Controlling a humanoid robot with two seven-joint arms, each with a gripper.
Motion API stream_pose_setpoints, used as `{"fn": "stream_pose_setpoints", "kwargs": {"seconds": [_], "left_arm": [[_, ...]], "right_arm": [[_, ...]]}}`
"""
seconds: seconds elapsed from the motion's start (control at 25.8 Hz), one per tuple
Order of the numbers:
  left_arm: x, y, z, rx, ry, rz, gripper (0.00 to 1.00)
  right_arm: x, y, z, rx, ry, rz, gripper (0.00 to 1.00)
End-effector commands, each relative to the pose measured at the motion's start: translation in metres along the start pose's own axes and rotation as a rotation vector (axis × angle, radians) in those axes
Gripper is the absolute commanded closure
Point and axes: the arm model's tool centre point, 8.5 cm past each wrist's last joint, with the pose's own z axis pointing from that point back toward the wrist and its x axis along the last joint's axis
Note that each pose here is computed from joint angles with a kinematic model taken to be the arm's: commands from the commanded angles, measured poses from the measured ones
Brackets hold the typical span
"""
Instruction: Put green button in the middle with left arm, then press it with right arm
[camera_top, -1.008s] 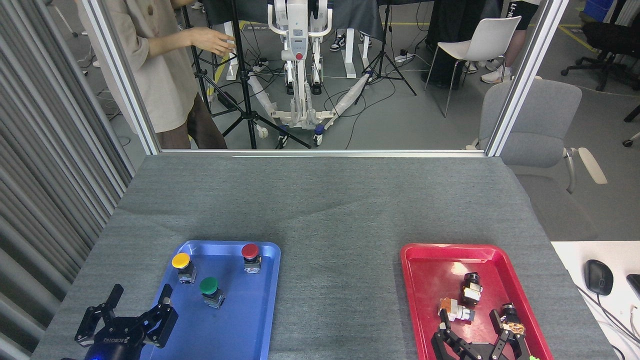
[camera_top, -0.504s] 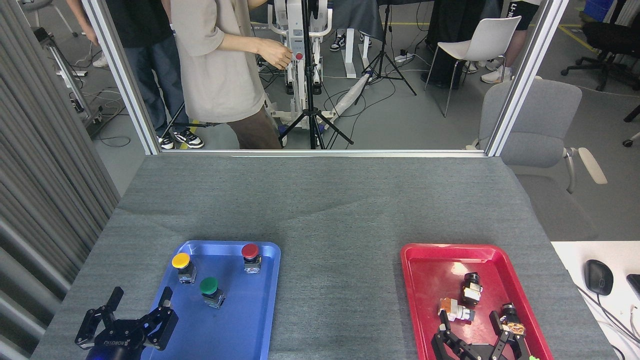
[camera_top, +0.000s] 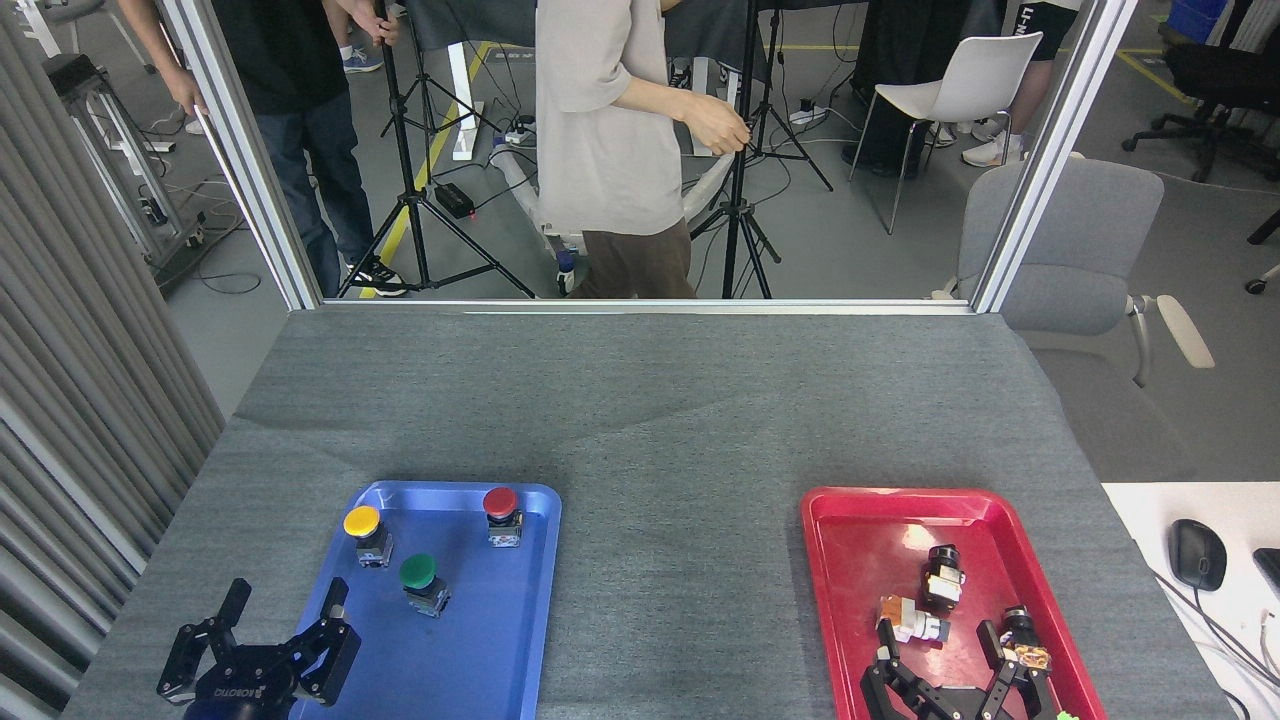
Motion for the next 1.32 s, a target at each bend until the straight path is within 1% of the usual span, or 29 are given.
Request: {"fn": "stream_pose_setpoints", "kwargs": {"seconds": [0.0,0.66,0.78,1.01,1.28], "left_arm": [[0.001,-0.004,0.000,-0.007,-0.001,0.005,0.00],[0.004,-0.004,-0.003,-0.006,-0.011,0.006,0.01],[0.004,-0.008,-0.002,-0.020,-0.011,0.010,0.01],[0.009,-0.026,-0.003,-0.070,-0.026,0.026,0.01],[0.013,-0.026,-0.007,-0.067,-0.038,0.026,0.01]], "right_arm": [[0.001,0.000,0.000,0.000,0.002,-0.002,0.00],[0.003,-0.001,-0.001,-0.003,0.000,-0.006,0.00],[0.002,-0.001,-0.001,-0.003,0.001,-0.005,0.00],[0.002,-0.001,-0.001,-0.003,0.001,-0.002,0.00],[0.003,-0.001,-0.001,-0.005,-0.001,-0.004,0.00]]}}
